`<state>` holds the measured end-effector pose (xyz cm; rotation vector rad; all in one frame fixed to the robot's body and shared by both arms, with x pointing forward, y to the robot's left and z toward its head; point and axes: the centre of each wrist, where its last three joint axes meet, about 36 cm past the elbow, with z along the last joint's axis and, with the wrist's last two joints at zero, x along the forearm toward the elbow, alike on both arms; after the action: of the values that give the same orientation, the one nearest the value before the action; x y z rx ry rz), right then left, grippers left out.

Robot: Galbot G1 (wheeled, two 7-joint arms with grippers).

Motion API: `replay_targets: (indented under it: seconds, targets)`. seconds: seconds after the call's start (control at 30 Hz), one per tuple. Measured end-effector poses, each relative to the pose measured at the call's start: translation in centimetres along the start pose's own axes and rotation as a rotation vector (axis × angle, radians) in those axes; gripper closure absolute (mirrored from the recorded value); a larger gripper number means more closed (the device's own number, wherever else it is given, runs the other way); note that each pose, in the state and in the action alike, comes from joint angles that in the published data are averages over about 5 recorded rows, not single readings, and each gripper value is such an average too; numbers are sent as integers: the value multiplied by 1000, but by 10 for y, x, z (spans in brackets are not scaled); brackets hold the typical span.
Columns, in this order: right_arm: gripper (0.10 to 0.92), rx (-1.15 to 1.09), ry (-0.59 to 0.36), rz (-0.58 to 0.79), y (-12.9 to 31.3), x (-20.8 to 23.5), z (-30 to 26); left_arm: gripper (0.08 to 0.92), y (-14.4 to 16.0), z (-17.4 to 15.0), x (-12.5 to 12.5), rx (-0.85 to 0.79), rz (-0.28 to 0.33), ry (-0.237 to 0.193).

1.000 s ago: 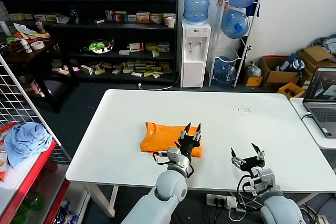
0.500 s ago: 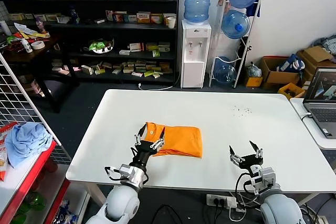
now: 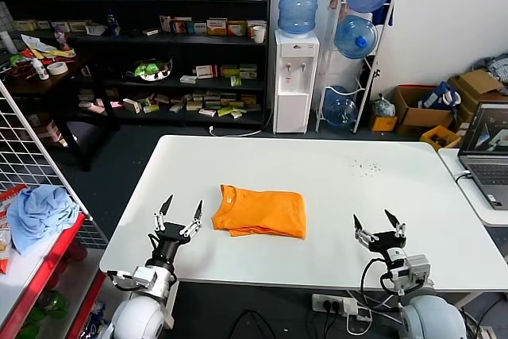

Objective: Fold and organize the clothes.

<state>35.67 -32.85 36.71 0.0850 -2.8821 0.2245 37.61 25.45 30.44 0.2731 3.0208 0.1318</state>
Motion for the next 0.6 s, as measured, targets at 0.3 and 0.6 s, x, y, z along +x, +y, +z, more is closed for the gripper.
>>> replay_targets:
  seconds: [0.3, 0.6]
  targets:
    - [200, -16, -27, 12, -5, 5, -3, 177, 4, 7, 11, -51, 5, -12]
    - [200, -13, -36, 21, -8, 5, -7, 177, 2, 9, 15, -72, -6, -11]
